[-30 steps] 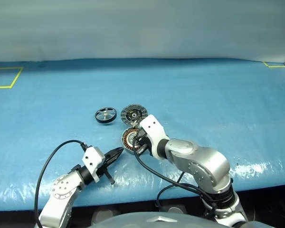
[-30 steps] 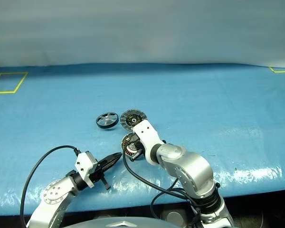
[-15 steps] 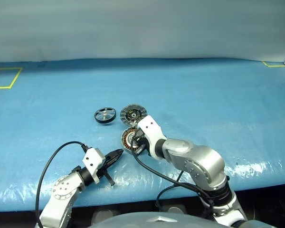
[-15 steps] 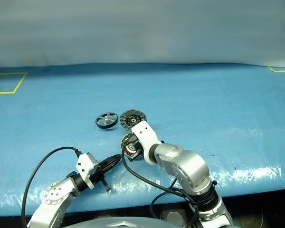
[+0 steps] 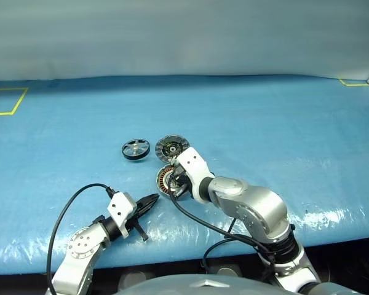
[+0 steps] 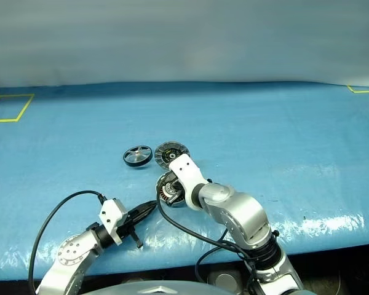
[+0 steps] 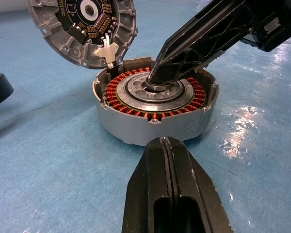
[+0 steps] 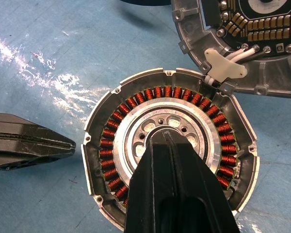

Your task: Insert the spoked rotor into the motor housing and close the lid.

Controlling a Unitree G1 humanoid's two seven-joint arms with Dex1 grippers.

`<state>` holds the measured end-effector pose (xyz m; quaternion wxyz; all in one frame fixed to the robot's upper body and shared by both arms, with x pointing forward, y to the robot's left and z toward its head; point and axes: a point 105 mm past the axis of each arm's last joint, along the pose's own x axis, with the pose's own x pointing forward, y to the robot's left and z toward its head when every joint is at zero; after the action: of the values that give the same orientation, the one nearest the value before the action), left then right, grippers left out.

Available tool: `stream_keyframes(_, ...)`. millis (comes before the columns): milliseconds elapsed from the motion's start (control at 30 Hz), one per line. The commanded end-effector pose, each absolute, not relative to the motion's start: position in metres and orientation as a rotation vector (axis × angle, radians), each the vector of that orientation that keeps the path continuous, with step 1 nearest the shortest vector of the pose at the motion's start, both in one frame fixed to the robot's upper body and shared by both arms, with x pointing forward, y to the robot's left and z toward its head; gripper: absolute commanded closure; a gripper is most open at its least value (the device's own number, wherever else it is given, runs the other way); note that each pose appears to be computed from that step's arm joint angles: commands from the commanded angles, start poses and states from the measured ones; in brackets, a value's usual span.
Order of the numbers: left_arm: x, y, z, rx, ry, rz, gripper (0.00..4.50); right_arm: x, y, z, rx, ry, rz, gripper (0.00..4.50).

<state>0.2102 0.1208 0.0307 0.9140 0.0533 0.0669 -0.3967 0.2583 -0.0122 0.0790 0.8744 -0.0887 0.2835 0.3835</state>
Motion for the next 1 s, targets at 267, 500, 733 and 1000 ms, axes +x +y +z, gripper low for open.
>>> stream_keyframes(267, 0.213, 0.12, 0.037, 0.111, 0.107, -0.813, 4.5, 0.253, -0.007, 0.075, -0.199, 0.601, 0.844, 4.48)
stream_keyframes(500, 0.215, 0.119, 0.044, 0.085, 0.086, -0.804, 4.5, 0.256, -0.008, 0.098, -0.178, 0.5, 0.86, 4.48)
stream_keyframes(733, 0.228, 0.142, 0.078, 0.029, 0.016, -0.726, 4.5, 0.25, -0.02, 0.139, -0.098, 0.333, 0.923, 4.48)
stream_keyframes(1000, 0.265, 0.182, 0.119, -0.019, 0.122, -0.568, 4.5, 0.248, -0.051, 0.116, -0.119, 0.397, 0.833, 4.48)
